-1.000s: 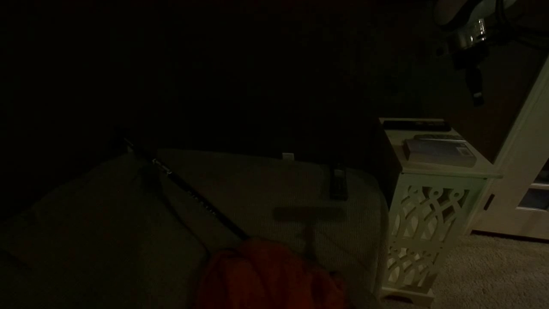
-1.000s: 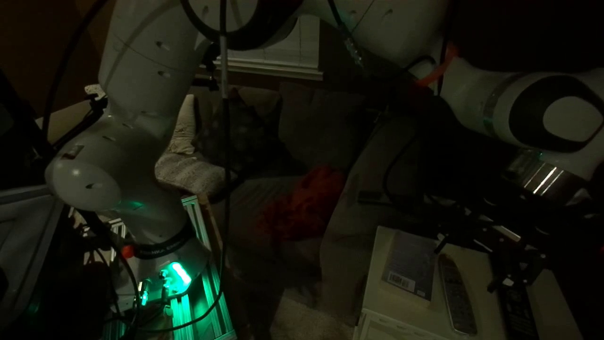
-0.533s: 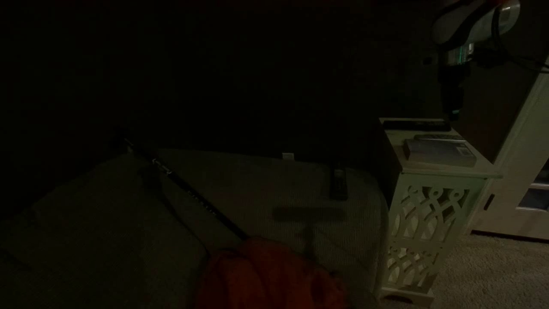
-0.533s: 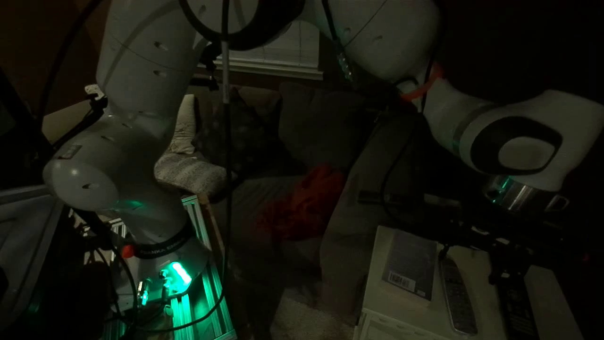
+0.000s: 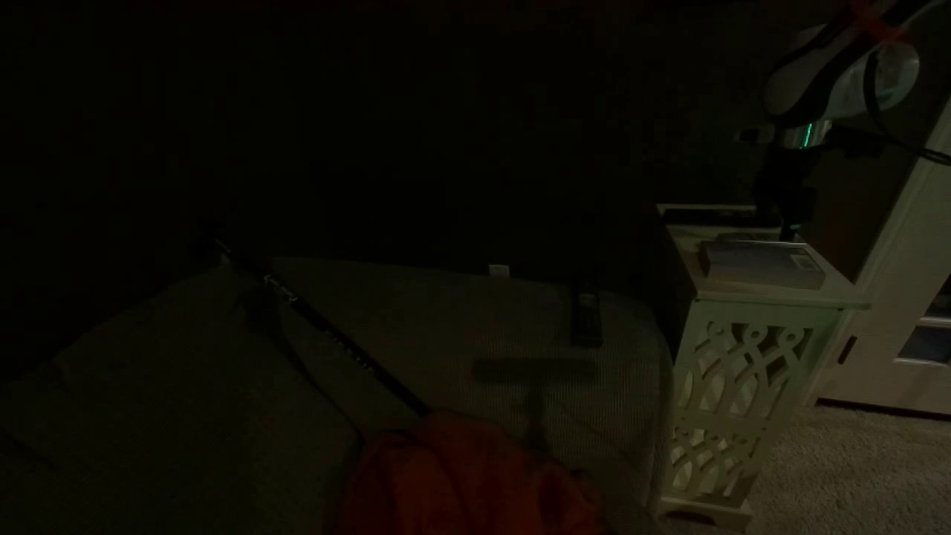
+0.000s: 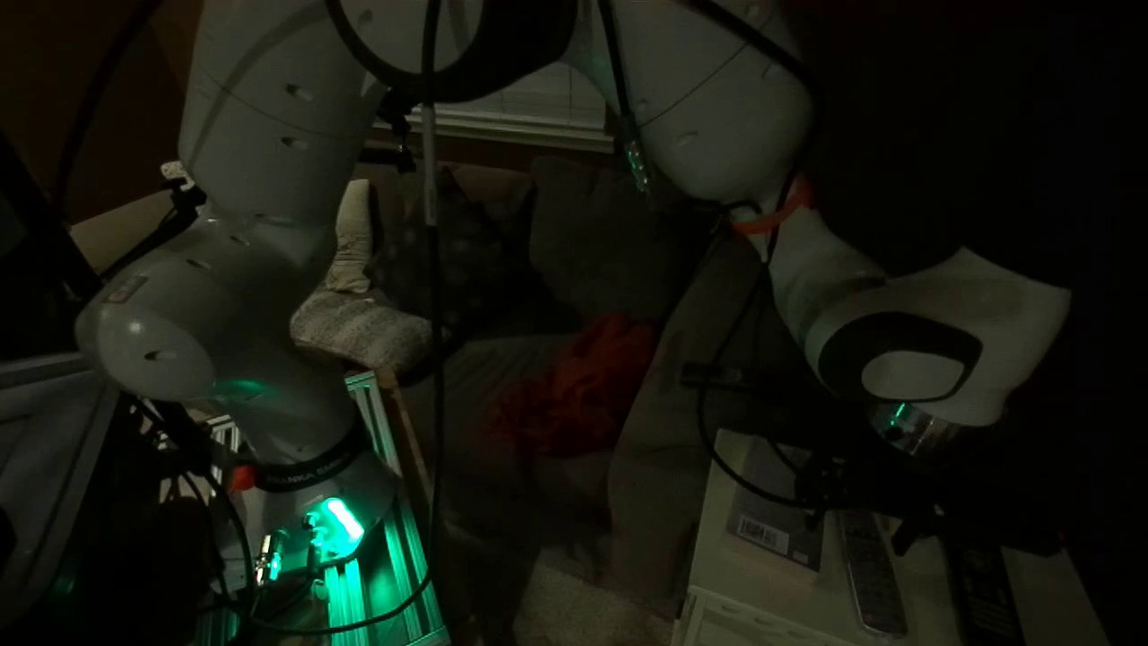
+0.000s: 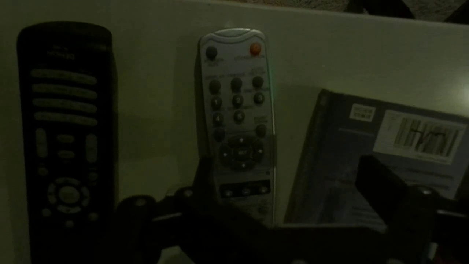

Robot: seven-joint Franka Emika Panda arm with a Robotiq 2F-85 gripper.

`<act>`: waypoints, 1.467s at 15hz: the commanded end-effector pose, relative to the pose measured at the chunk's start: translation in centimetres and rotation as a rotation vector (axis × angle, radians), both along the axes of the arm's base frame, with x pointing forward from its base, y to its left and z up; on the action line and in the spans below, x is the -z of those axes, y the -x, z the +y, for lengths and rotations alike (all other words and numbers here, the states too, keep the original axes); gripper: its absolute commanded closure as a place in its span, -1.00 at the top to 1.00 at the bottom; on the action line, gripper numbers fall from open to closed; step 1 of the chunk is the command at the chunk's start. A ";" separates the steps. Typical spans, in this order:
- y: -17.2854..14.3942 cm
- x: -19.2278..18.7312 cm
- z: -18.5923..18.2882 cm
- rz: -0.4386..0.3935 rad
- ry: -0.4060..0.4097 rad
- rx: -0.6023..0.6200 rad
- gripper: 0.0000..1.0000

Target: Move the grey remote control to the right armrest of the sofa.

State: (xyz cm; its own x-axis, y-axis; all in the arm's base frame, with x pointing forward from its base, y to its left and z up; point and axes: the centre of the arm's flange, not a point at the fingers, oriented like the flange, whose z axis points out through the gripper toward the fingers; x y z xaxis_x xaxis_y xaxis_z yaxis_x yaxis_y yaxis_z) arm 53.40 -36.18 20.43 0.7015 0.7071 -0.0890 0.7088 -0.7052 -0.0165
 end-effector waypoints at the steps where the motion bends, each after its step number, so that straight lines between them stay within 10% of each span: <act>1: 1.2 0.7 0.0 -0.020 -0.028 -0.049 1.00; 18: -1.1 2.7 -0.6 -0.118 0.094 -0.043 1.00; 22: -0.3 3.0 -0.5 -0.092 0.075 -0.047 0.55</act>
State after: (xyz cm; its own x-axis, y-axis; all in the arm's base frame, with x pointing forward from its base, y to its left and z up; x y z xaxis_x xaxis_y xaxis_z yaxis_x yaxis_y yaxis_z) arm 54.00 -36.69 17.69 0.6732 0.7362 -0.0691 0.7385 -0.6647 0.1132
